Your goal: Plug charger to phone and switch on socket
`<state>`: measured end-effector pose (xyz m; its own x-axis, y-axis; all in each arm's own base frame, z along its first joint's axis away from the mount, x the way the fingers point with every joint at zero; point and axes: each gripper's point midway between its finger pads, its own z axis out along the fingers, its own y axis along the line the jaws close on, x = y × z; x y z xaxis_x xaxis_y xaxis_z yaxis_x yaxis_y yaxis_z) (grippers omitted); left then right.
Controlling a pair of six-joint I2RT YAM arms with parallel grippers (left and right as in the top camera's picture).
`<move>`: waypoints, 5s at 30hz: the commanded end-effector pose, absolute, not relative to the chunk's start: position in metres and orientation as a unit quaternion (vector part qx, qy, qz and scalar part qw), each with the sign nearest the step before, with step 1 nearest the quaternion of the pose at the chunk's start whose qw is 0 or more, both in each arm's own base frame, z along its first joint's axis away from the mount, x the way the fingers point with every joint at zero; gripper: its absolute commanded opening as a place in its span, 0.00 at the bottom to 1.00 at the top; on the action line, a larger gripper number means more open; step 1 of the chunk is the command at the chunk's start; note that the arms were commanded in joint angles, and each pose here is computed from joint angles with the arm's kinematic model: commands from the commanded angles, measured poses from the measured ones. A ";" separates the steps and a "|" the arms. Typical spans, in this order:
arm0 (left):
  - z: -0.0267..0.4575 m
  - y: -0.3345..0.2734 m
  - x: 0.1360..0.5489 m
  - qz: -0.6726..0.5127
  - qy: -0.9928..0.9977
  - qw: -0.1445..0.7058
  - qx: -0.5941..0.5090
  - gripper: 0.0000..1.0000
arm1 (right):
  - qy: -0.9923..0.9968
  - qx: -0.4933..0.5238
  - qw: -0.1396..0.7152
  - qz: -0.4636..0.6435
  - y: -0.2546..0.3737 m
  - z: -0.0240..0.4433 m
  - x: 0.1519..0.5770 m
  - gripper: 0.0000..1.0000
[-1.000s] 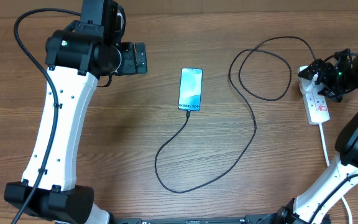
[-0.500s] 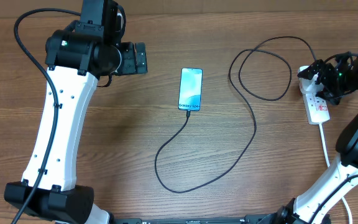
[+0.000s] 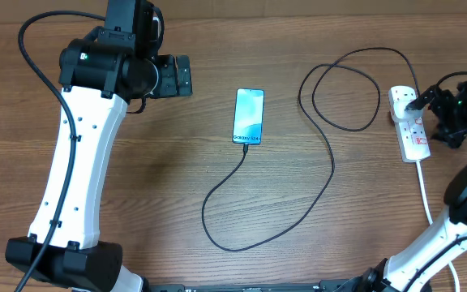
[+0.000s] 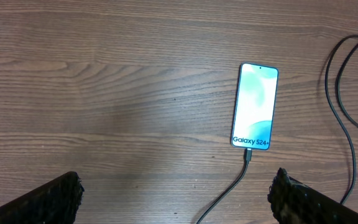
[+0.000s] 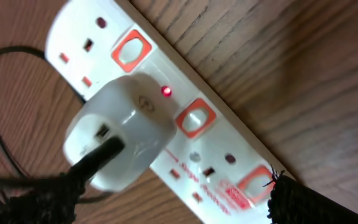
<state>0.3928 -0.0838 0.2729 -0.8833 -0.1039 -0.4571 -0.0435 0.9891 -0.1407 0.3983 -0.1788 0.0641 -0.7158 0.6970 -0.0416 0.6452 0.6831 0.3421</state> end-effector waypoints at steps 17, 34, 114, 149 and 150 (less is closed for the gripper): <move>0.270 -0.084 0.394 -0.055 0.970 0.236 -0.032 1.00 | 0.904 0.346 0.229 0.107 -0.158 0.233 0.357 1.00; 0.270 -0.084 0.394 -0.055 0.970 0.237 -0.032 1.00 | 0.903 0.304 0.283 0.106 -0.115 0.291 0.328 1.00; 0.305 -0.017 0.232 -0.066 0.534 0.843 0.025 1.00 | 0.903 0.304 0.283 0.106 -0.115 0.291 0.328 1.00; 0.155 0.009 0.246 -0.012 0.734 0.678 -0.039 1.00 | 0.903 0.304 0.283 0.106 -0.115 0.291 0.328 1.00; 0.155 0.009 0.246 -0.011 0.734 0.678 -0.037 1.00 | 0.903 0.304 0.283 0.106 -0.115 0.291 0.328 1.00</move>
